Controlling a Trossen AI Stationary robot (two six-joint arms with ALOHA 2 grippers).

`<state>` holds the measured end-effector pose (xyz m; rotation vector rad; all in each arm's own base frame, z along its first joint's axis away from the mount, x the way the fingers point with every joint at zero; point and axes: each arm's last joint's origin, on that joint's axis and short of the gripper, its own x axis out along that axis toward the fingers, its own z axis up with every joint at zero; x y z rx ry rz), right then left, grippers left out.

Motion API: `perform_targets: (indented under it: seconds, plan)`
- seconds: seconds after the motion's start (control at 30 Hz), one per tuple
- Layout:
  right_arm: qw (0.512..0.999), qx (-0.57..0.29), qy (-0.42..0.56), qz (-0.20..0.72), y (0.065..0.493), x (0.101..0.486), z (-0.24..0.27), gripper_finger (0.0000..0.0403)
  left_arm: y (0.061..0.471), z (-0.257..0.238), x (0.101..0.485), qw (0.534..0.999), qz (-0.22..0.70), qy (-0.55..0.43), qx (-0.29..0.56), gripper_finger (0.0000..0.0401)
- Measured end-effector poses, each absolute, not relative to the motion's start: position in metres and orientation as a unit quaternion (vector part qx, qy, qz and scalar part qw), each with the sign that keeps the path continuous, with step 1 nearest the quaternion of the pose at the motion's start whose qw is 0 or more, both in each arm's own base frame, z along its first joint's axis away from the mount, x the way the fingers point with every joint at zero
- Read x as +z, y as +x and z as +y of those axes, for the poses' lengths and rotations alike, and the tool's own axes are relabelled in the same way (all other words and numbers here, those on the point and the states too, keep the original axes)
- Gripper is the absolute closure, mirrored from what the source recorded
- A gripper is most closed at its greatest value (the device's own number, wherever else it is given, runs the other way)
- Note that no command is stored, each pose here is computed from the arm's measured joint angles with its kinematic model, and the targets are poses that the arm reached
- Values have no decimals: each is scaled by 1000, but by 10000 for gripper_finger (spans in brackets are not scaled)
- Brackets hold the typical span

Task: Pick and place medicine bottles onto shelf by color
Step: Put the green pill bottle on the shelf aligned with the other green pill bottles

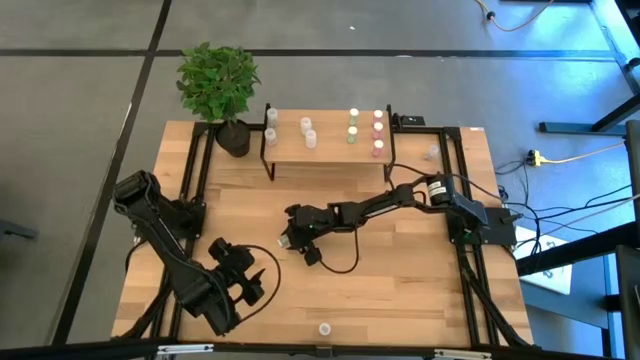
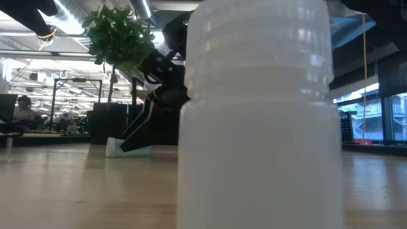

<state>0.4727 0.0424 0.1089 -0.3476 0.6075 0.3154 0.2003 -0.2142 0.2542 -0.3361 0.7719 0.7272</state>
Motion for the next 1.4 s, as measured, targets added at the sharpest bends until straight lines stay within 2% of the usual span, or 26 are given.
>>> perform_targets:
  seconds: [0.83, 1.0, 1.3, 1.4]
  plan:
    - [921, 134, -166, 325, 470, 103, 39, 189, 200, -214, 254, 849, 366, -160, 345, 91]
    - [923, 130, -150, 329, 470, 103, 39, 219, 200, -214, 254, 849, 366, -160, 345, 88]
    - [924, 129, -148, 329, 470, 103, 39, 309, 200, -214, 254, 848, 370, -161, 345, 88]
    - [924, 132, -147, 328, 470, 103, 40, 316, 200, -214, 254, 848, 370, -161, 345, 90]
